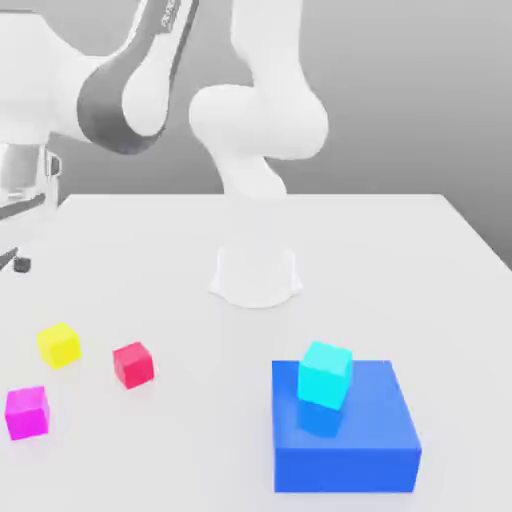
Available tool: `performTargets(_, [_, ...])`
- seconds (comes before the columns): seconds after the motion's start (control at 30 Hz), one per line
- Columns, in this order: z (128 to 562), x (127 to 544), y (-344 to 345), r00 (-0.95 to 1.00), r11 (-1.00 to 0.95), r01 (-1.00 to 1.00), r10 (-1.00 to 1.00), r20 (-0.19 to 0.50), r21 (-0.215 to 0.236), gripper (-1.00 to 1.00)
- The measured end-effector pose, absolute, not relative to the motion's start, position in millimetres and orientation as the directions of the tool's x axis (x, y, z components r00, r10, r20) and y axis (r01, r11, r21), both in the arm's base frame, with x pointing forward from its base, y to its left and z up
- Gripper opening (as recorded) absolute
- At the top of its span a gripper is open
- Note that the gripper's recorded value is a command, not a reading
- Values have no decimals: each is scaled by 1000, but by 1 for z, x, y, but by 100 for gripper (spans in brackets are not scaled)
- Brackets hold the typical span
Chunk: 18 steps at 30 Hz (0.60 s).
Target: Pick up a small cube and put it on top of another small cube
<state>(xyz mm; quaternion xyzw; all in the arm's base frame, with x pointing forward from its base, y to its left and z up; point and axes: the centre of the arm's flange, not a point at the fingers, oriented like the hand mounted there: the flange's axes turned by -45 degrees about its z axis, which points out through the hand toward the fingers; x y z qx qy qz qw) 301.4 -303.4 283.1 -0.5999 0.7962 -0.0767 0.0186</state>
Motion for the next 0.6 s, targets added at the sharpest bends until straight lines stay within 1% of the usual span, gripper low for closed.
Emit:
performTargets(0.13, [219,230,-326,-582,581,-812,-813,10,-49,0])
performTargets(0.17, [205,217,-326,-635,634,-773,-773,3,-24,0])
performTargets(0.2, [193,214,-323,-652,652,-758,-758,2,-12,0])
performTargets(0.27, [173,212,-322,-664,664,-747,-747,1,-3,0])
performTargets(0.4, [133,211,-321,-669,669,-744,-744,1,0,0])
performTargets(0.43, [128,211,-321,-669,669,-743,-743,1,0,-100])
performTargets(0.6, [128,211,-321,-669,669,-743,-743,2,-3,-100])
